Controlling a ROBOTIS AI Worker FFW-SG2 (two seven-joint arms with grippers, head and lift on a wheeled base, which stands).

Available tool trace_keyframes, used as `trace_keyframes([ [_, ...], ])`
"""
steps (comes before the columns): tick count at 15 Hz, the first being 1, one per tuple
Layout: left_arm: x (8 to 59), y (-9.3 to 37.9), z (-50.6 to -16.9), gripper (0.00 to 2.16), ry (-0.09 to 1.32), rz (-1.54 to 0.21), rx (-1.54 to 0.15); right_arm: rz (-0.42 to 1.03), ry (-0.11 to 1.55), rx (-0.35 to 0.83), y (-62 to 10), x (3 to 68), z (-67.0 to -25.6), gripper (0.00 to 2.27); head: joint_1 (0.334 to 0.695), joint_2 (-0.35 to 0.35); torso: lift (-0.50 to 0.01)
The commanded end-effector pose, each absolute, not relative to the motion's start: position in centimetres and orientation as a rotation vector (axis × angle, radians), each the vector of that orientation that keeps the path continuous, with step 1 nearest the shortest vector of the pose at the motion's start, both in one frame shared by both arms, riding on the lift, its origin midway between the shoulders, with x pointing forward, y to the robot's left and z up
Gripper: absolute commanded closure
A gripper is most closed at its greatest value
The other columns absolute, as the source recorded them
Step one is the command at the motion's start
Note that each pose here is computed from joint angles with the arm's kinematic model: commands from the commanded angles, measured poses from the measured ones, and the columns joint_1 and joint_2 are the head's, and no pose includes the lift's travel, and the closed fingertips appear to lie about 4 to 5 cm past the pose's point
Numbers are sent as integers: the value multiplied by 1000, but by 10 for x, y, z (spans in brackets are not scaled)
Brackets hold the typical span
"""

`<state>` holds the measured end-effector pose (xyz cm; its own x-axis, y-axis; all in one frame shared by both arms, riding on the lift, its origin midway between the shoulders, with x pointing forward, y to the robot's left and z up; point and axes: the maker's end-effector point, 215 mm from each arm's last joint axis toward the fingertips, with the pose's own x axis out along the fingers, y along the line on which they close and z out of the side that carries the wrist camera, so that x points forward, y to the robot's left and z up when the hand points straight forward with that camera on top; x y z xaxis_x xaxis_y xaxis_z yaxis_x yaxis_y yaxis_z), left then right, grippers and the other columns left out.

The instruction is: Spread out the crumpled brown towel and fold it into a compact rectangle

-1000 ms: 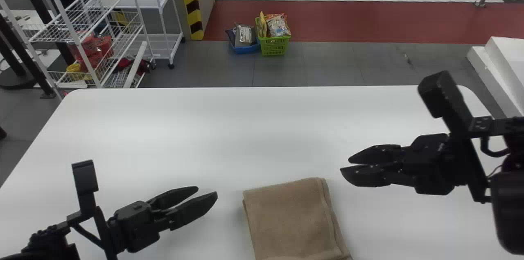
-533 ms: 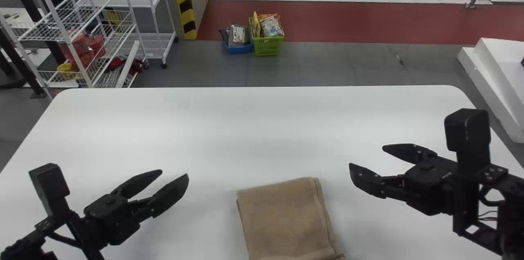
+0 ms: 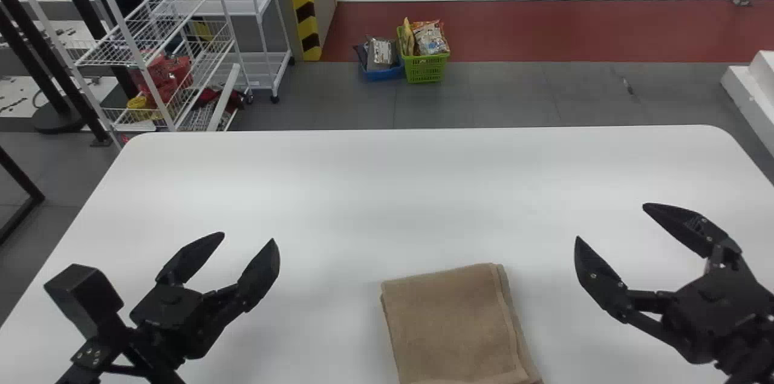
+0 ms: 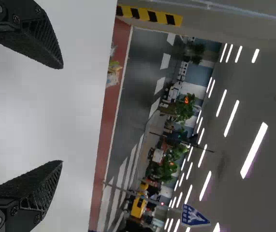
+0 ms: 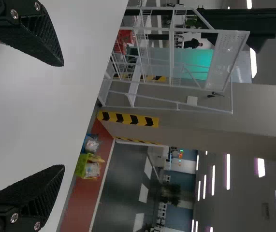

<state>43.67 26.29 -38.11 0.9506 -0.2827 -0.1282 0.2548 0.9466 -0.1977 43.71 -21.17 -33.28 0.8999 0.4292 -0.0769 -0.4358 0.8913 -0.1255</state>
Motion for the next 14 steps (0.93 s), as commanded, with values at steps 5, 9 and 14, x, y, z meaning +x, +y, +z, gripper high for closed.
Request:
trace_keyframes([
  [5, 423, 263, -405, 124, 243, -283, -90, 438, 10, -170, -218, 427, -329, 60, 695, 45, -127],
  [9, 424, 296, -388, 124, 181, -197, -86, 483, 5, -147, -187, 427, -330, 63, 695, 98, -127],
  [14, 418, 333, -349, 130, 38, -89, -121, 479, 0, -139, -186, 426, -333, 63, 695, 170, -127],
])
